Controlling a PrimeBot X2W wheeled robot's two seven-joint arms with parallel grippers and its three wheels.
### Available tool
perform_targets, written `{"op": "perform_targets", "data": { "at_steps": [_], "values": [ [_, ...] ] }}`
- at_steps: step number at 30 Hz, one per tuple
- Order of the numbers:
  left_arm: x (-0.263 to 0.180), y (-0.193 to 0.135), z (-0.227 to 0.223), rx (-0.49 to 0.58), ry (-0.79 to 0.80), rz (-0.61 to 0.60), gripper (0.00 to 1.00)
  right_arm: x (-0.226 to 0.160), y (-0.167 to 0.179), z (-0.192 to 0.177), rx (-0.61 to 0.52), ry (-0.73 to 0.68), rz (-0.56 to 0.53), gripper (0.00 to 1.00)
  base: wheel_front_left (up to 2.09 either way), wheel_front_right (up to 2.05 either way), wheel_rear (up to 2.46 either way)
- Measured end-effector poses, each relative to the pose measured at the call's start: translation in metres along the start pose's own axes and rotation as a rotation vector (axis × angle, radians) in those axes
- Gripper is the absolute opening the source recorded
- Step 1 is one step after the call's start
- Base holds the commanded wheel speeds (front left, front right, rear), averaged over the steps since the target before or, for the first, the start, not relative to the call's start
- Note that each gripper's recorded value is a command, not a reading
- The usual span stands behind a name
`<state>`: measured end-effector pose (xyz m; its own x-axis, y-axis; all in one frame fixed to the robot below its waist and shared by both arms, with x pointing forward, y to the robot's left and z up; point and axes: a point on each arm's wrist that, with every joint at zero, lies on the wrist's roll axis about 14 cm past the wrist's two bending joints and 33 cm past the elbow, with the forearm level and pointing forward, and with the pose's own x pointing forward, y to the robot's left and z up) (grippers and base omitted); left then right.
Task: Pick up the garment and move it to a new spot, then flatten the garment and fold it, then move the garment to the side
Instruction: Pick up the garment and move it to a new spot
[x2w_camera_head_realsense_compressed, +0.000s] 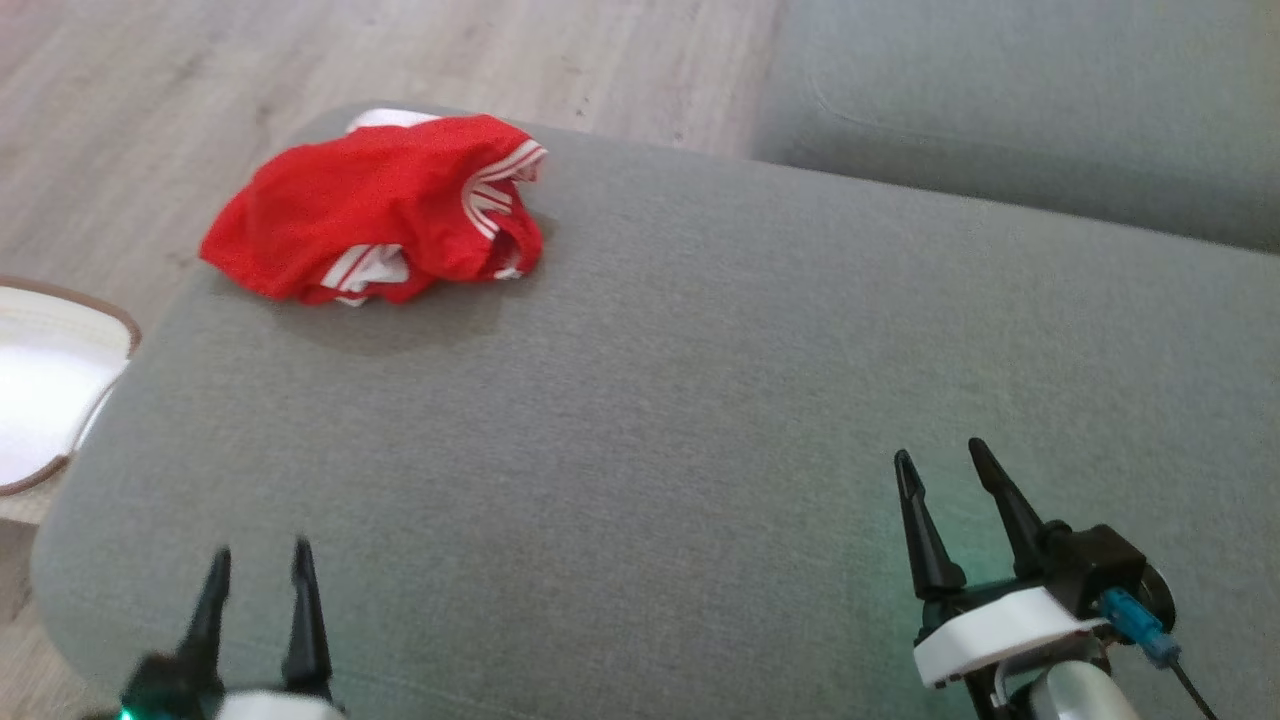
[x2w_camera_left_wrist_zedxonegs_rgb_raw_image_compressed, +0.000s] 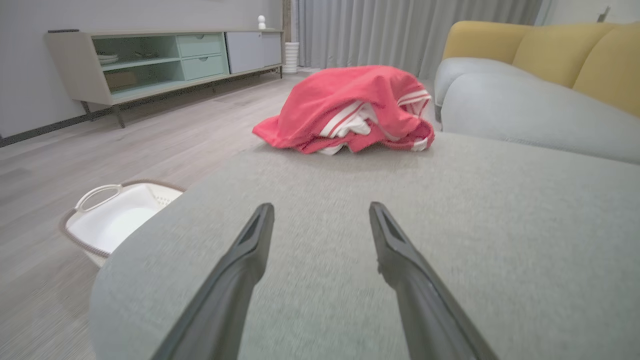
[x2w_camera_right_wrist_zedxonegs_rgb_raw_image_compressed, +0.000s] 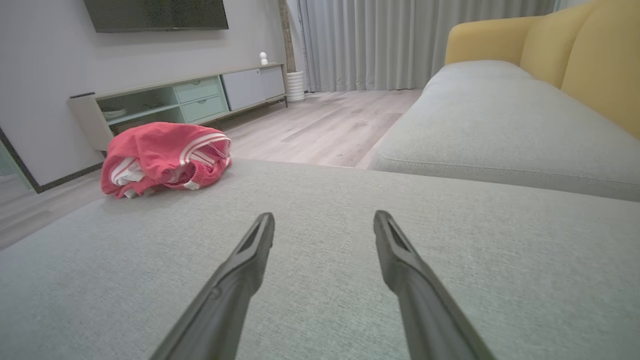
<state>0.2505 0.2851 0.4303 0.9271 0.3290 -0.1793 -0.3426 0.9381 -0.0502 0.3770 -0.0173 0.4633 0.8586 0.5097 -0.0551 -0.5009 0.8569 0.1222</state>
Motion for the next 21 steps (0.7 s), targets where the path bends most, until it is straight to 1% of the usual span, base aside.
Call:
{"op": "perform_targets", "data": {
  "at_steps": [3,6,7,8,12,13,17,19,20,21],
  "values": [
    [0.020,-0.010,0.019,-0.012,-0.033,-0.045,1.00,-0.001,-0.009,-0.006,-0.005,0.014,-0.023,1.00,0.00,0.00,0.00],
    [0.050,-0.017,0.048,-0.006,-0.066,-0.099,1.00,0.005,-0.019,-0.006,-0.010,0.010,-0.042,1.00,0.00,0.00,0.00],
    [0.062,-0.017,0.060,-0.004,-0.080,-0.106,1.00,0.009,-0.022,-0.005,-0.012,0.004,-0.046,1.00,0.00,0.00,0.00],
    [0.087,-0.019,0.083,0.027,-0.096,-0.135,1.00,0.017,-0.029,-0.003,-0.018,-0.006,-0.055,1.00,0.00,0.00,0.00],
    [0.140,-0.026,0.114,0.033,-0.068,-0.182,1.00,0.030,-0.043,-0.013,-0.027,0.010,-0.069,1.00,0.00,0.00,0.00],
    [0.154,-0.029,0.118,0.031,-0.049,-0.192,1.00,0.032,-0.046,-0.018,-0.028,0.021,-0.072,1.00,0.00,0.00,0.00],
    [0.204,-0.023,0.130,0.093,-0.001,-0.181,1.00,0.039,-0.057,-0.040,-0.029,0.068,-0.081,1.00,0.00,0.00,0.00],
    [0.226,-0.019,0.125,0.108,0.040,-0.164,1.00,0.042,-0.064,-0.047,-0.026,0.081,-0.094,1.00,0.00,0.00,0.00],
    [0.226,-0.019,0.125,0.108,0.040,-0.164,1.00,0.042,-0.064,-0.047,-0.026,0.081,-0.094,1.00,0.00,0.00,0.00],
    [0.236,-0.019,0.119,0.107,0.068,-0.160,1.00,0.043,-0.068,-0.050,-0.025,0.085,-0.103,1.00,0.00,0.00,0.00]
  ]
}}
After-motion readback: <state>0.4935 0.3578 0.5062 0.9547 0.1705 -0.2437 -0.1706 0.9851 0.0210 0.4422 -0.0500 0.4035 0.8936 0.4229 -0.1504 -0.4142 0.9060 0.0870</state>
